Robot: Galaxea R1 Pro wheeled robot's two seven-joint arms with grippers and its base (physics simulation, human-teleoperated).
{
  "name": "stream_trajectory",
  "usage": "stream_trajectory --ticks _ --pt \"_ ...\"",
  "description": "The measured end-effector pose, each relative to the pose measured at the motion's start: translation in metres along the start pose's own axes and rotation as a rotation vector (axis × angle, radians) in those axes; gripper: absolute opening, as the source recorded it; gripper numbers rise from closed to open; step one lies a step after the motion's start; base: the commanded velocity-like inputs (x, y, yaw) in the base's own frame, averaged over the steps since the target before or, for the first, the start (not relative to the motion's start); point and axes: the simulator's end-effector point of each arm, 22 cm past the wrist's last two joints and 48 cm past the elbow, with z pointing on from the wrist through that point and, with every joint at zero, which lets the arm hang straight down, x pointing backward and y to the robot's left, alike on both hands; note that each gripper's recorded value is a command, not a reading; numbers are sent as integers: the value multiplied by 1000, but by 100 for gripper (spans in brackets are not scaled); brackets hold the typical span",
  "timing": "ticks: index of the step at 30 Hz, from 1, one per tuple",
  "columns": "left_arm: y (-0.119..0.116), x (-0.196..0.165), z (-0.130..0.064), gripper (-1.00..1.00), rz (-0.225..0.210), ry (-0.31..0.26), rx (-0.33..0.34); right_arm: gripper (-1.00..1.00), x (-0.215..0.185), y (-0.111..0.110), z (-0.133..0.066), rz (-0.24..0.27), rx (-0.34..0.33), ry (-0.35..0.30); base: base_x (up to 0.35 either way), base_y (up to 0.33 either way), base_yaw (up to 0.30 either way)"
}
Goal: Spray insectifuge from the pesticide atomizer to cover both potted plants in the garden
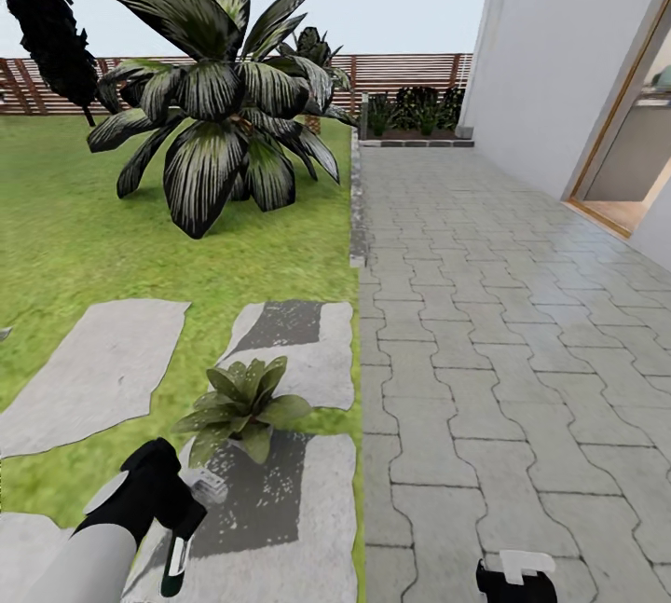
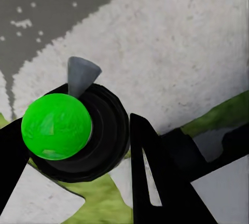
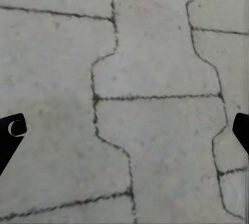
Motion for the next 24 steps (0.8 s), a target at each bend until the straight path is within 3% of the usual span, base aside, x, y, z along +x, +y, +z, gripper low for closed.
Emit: stream_trajectory --ticks 24 --pt "-1 -5 0 -100 1 -10 -12 100 0 2 0 -2 -3 -1 176 -239 270"
